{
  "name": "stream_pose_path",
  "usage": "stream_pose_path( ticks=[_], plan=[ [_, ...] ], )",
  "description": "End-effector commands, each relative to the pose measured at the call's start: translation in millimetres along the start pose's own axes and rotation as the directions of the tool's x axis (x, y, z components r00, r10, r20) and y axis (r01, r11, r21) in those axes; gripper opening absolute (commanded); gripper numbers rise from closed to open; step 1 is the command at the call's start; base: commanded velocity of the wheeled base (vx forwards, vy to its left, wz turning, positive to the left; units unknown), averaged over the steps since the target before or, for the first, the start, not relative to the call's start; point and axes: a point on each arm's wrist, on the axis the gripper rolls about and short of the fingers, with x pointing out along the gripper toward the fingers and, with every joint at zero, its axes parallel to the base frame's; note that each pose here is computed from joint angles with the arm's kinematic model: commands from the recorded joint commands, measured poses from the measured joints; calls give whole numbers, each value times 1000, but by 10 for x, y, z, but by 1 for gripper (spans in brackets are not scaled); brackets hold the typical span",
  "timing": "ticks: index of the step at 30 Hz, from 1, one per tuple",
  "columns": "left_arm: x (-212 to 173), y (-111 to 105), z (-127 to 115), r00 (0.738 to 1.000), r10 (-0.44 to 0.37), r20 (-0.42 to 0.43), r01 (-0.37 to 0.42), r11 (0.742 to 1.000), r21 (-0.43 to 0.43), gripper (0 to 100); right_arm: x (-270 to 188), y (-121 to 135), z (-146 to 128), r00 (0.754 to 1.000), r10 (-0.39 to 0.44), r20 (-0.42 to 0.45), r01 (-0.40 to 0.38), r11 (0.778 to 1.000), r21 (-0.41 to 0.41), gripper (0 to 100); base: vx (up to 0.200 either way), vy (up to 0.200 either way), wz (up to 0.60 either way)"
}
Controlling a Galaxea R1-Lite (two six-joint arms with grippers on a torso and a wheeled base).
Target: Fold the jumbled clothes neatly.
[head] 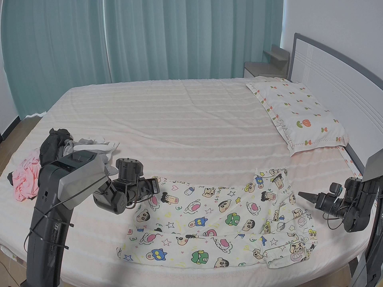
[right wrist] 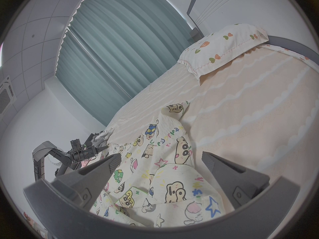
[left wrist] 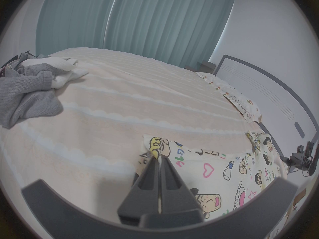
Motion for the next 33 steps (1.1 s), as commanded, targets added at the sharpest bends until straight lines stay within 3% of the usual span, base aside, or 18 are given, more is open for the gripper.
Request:
stream_pose_path(
  ticks=[1, 11, 17, 25, 33],
  plan=[
    [-24, 61, 36, 1000, 10, 24, -10, 1000, -6, 0, 23, 1, 42, 1000, 9, 21, -9, 1000, -20, 100, 0, 0, 0],
    [-74, 105, 12, 993, 73, 95, -72, 997, -13, 0, 321, 7, 342, 998, -33, 50, 35, 998, -47, 100, 0, 0, 0],
    [-124, 104, 6, 993, 79, 90, -79, 997, -14, 0, 903, 3, 587, 988, -155, 17, 156, 987, -33, 100, 0, 0, 0],
    [-203, 100, 23, 992, 80, 98, -79, 997, -13, 0, 1412, -21, 576, 975, -215, -58, 214, 977, -19, 100, 0, 0, 0],
    [-225, 85, 21, 992, 79, 97, -78, 997, -15, 0, 1515, -11, 535, 968, -219, -123, 219, 976, -13, 100, 0, 0, 0]
  ],
)
